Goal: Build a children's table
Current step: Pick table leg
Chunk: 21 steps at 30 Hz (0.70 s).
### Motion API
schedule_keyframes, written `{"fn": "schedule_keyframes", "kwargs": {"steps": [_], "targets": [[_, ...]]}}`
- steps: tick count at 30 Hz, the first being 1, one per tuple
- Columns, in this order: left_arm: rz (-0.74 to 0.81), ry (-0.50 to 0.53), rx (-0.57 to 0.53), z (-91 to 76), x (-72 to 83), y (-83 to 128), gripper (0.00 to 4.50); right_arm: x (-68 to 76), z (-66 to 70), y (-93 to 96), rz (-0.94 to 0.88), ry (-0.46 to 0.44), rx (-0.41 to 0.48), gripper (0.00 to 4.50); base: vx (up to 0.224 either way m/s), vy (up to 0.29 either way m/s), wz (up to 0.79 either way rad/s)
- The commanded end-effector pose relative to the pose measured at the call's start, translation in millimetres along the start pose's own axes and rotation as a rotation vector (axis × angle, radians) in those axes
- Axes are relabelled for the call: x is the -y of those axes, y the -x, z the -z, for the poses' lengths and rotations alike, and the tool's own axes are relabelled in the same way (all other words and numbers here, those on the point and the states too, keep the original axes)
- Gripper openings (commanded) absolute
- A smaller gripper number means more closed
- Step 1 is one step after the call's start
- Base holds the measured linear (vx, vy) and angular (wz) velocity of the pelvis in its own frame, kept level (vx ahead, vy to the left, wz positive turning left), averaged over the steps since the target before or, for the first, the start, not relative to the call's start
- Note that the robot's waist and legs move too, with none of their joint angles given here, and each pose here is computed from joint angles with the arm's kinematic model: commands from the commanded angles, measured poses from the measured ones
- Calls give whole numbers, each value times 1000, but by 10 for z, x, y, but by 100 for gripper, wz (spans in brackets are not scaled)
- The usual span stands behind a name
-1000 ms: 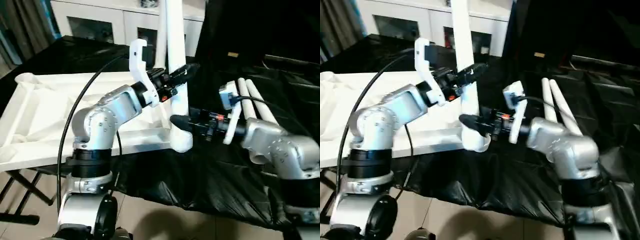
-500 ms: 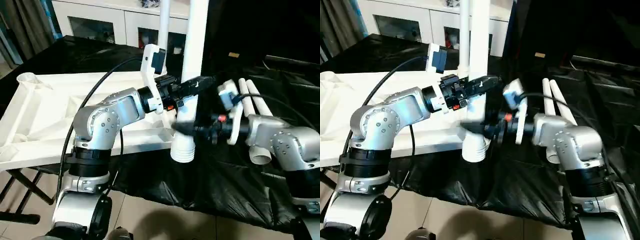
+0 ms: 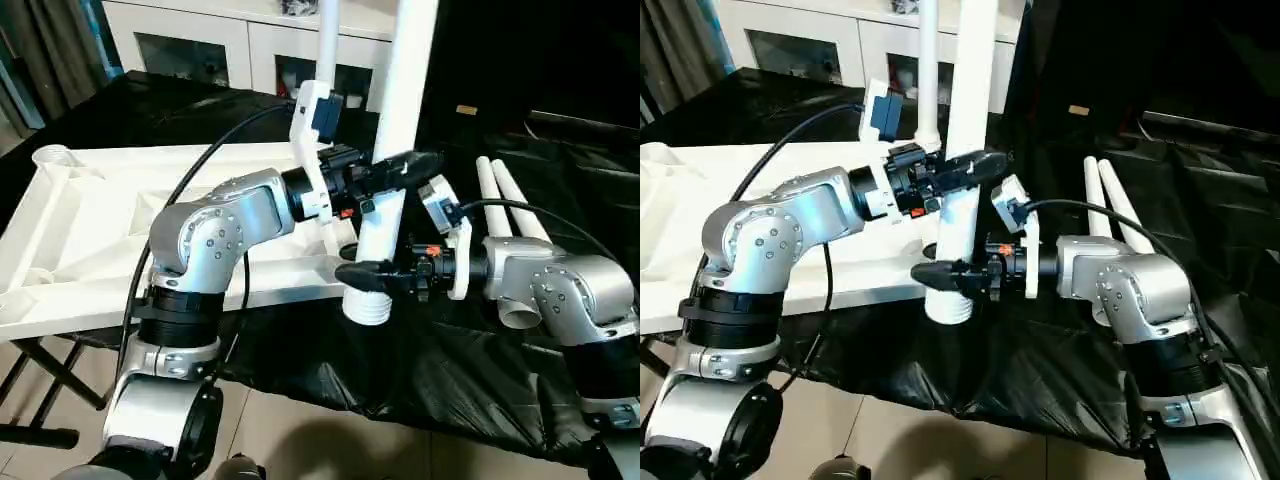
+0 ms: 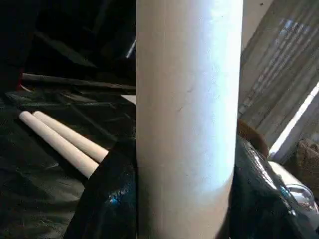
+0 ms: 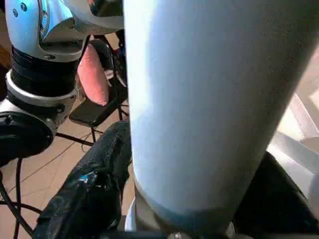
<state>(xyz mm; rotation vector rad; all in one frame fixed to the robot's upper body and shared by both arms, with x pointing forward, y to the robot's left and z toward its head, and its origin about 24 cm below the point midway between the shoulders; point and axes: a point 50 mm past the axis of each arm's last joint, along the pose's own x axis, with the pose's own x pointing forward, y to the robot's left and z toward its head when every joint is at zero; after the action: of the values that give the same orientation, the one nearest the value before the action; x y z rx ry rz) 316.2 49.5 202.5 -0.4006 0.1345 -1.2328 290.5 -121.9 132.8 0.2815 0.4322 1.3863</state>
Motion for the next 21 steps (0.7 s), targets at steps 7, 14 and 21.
{"fn": "schedule_keyframes", "kwargs": {"steps": [7, 14, 21], "targets": [[35, -21, -12, -31, 50, -23, 184, -14, -36, 59, 4, 22, 8, 195, 0, 0, 0], [19, -47, -21, -35, 43, -24, 184, -11, -6, 27, -2, 15, 5, 192, 0, 0, 0], [10, -54, 38, -105, 47, -10, 273, 38, 5, -11, 54, 20, 48, 191, 0, 0, 0]]}}
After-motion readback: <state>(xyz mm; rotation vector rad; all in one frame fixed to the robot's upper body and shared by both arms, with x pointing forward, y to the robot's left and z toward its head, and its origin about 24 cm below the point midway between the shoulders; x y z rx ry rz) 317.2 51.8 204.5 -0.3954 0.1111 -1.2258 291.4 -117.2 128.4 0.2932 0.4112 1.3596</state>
